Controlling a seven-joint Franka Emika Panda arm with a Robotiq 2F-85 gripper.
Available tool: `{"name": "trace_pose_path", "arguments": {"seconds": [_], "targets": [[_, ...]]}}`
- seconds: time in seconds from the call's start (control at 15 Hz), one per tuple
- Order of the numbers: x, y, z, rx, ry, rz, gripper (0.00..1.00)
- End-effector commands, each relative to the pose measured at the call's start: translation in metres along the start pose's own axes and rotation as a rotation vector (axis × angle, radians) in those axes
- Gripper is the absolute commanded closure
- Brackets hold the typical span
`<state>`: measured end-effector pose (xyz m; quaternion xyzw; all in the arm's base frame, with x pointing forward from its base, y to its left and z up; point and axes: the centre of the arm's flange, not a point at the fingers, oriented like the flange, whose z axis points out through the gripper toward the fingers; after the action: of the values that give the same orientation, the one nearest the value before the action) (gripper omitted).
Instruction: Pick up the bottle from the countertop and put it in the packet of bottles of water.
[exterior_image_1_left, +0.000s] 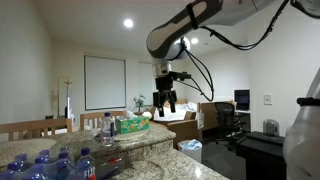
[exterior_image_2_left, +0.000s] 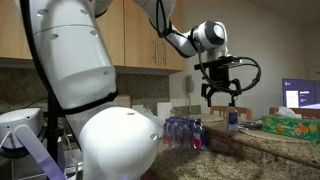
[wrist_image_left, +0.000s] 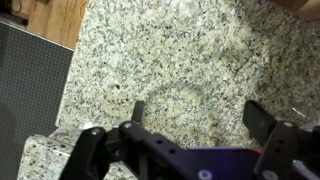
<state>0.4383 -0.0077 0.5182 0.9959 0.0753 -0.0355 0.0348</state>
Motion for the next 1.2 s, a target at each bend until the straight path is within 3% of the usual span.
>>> {"name": "trace_pose_path", "arguments": {"seconds": [0.0,0.33,0.6,0.87,1.13], "targets": [[0.0,0.0,0.0,0.0,0.0,0.0,0.0],[0.0,0.0,0.0,0.0,0.0,0.0,0.0],[0.028,-0.019,-0.004,-0.014,-0.002,-0.078,0.0],[0.081,-0.05,-0.018,-0.048,0.018,-0.174,0.0],[0.16,-0.12,0.007,-0.017,0.043,-0.261,0.0]]}}
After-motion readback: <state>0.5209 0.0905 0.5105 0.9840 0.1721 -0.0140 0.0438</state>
